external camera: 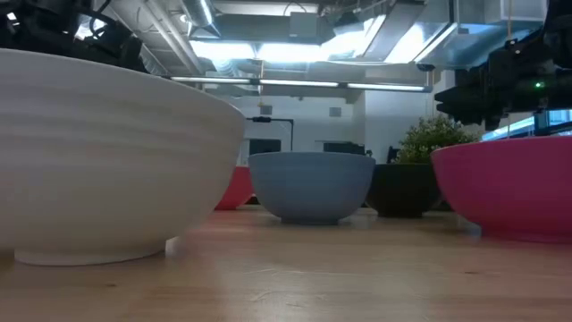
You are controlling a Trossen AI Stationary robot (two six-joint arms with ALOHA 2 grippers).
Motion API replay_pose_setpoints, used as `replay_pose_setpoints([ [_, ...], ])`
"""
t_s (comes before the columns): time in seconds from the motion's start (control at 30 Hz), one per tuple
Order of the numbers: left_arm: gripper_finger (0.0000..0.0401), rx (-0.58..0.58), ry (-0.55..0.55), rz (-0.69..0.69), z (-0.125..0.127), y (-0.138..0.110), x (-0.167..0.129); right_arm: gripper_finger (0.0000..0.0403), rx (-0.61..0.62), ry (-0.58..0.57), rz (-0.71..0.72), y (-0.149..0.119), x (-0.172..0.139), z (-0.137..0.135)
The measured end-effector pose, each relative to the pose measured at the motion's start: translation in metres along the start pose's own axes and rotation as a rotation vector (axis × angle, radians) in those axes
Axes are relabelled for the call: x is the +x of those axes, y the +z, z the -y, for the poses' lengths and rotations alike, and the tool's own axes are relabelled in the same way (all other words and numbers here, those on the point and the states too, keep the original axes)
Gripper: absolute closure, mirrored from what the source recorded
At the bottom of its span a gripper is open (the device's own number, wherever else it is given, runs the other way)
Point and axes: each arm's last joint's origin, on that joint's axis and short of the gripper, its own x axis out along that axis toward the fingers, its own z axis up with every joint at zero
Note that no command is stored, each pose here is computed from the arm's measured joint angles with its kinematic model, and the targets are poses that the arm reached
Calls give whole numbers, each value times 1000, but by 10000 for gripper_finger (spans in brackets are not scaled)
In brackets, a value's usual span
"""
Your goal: Nest bowls inside each other
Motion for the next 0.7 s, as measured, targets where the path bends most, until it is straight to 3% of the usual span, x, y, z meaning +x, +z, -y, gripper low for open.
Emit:
replay_pose_setpoints([
  [0.7, 354, 0, 0, 0, 0, 0, 0, 203, -6, 1, 12, 1, 0, 0],
])
